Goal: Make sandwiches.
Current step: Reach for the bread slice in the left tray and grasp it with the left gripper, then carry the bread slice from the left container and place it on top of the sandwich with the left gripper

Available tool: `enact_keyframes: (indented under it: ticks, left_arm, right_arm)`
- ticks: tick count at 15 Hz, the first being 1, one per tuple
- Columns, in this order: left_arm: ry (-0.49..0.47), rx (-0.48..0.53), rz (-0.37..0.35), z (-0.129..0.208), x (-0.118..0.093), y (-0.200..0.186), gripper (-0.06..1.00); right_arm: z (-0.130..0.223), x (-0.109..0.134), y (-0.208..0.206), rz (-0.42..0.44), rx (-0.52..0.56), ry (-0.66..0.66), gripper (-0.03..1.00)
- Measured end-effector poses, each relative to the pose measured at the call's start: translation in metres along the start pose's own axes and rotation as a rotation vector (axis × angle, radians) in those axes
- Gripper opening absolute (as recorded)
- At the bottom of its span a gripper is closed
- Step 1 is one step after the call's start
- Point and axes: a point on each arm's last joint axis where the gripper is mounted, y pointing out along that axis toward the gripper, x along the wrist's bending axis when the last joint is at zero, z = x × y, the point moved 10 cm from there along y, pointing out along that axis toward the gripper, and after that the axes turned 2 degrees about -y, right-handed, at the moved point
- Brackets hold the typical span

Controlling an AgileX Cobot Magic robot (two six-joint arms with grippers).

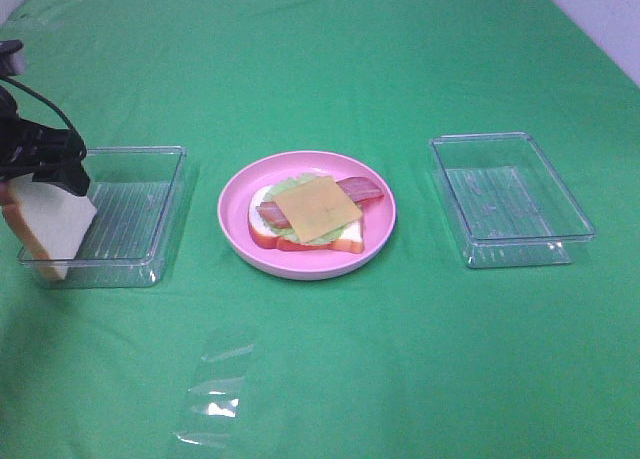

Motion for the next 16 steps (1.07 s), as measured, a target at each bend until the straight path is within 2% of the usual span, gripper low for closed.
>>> enact_keyframes:
  ticks: [1, 3, 5, 11, 13, 16]
  left_arm:
    - [-0.012, -0.012, -0.002, -0.002, 0.0, 0.0, 0.51]
    - [-0.02, -0.02, -0.004, -0.004, 0.001, 0.0, 0.25]
    - [-0.024, -0.02, -0.003, -0.004, 0.001, 0.0, 0.21]
    - [-0.084, 0.003, 0.045, 0.0, -0.009, -0.004, 0.2]
    - [-0.08, -0.021, 0.05, -0.006, -0.012, -0.015, 0.2]
    - [-0.063, -0.112, 0.066, -0.029, -0.02, -0.05, 0.2]
  right_arm:
    - [0.0, 0.0, 0.0, 0.0, 0.0, 0.0, 0.97]
    - [0.0, 0.0, 0.0, 0.0, 0.0, 0.0, 0.97]
    - [0.0, 0.0, 0.0, 0.0, 0.0, 0.0, 0.97]
    - [0.0, 0.0, 0.0, 0.0, 0.0, 0.0, 0.97]
    - [0.0, 0.0, 0.0, -0.002, 0.0, 0.001, 0.97]
    - [0.0, 0.001, 0.0, -0.003, 0.0, 0.001, 0.97]
